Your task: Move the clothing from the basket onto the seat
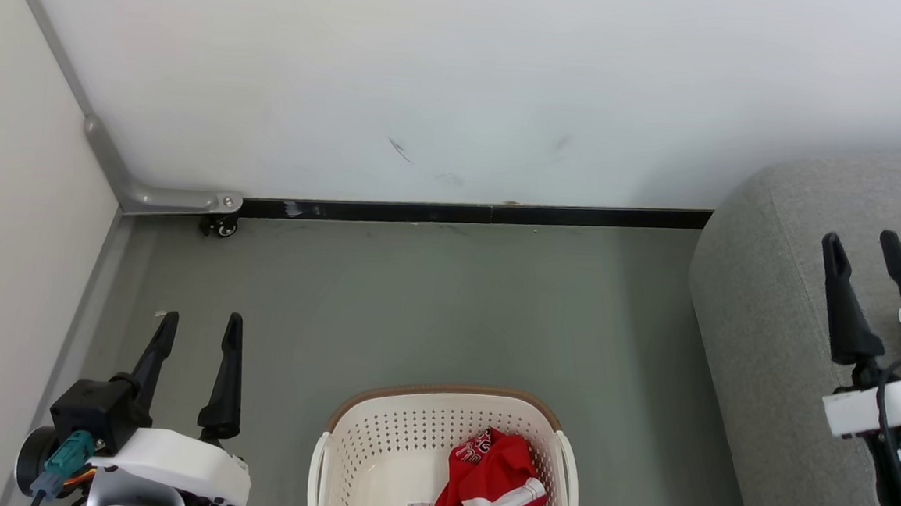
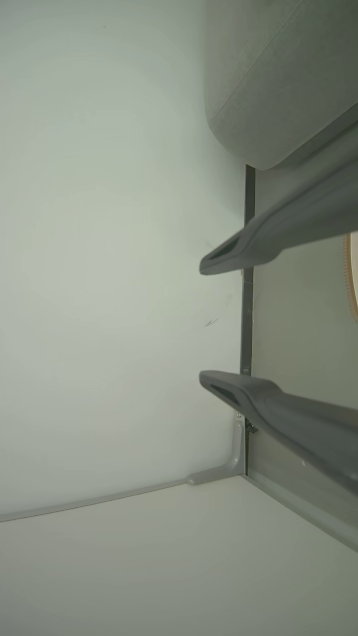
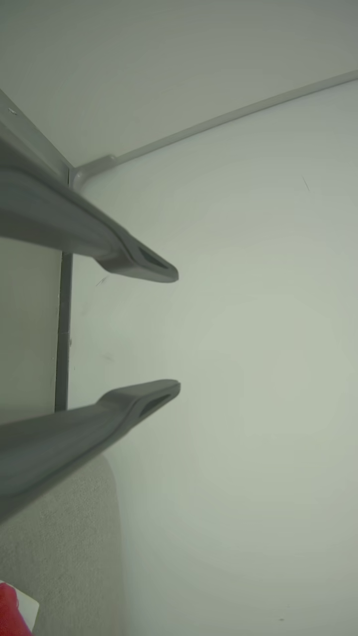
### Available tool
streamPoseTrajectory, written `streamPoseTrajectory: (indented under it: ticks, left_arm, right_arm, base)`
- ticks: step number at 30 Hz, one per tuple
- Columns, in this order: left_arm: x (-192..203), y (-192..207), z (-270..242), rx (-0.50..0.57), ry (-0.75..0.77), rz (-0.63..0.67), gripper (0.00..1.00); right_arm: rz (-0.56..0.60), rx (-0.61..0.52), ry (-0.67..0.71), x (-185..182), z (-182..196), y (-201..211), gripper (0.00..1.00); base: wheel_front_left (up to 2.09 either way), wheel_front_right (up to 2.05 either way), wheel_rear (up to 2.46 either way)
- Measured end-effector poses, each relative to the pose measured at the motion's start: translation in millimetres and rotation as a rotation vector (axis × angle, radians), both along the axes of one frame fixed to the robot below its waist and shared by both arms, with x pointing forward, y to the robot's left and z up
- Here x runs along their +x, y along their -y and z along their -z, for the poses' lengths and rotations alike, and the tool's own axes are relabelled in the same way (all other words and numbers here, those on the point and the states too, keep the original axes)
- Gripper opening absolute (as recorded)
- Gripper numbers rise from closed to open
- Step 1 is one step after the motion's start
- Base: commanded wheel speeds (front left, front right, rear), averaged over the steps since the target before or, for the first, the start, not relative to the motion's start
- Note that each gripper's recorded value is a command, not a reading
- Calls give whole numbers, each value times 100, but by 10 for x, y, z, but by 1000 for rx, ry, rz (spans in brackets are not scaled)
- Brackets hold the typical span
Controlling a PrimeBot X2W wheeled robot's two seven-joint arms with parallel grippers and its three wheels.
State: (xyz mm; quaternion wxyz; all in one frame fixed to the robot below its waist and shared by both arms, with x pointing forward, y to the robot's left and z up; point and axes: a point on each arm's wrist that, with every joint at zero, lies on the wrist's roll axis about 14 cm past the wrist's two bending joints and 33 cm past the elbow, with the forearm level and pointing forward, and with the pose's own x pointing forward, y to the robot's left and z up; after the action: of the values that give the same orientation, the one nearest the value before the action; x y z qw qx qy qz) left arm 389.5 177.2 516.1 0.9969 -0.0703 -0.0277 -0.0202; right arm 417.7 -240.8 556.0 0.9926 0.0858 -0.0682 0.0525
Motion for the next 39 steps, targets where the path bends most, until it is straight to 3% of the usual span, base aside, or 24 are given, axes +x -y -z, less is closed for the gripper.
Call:
streamPoseTrajectory:
  ticks: [15, 39]
  left_arm:
    - [-44, -79, 105, -59, -27, -51, 100]
    - [0, -105, 146, -42, -33, -62, 100]
  right_arm:
    - [-51, -16, -78, -249, 421, -353, 100]
    - [-48, -38, -79, -296, 486, -451, 100]
  base:
    - [0, 0, 0]
    - [0, 0, 0]
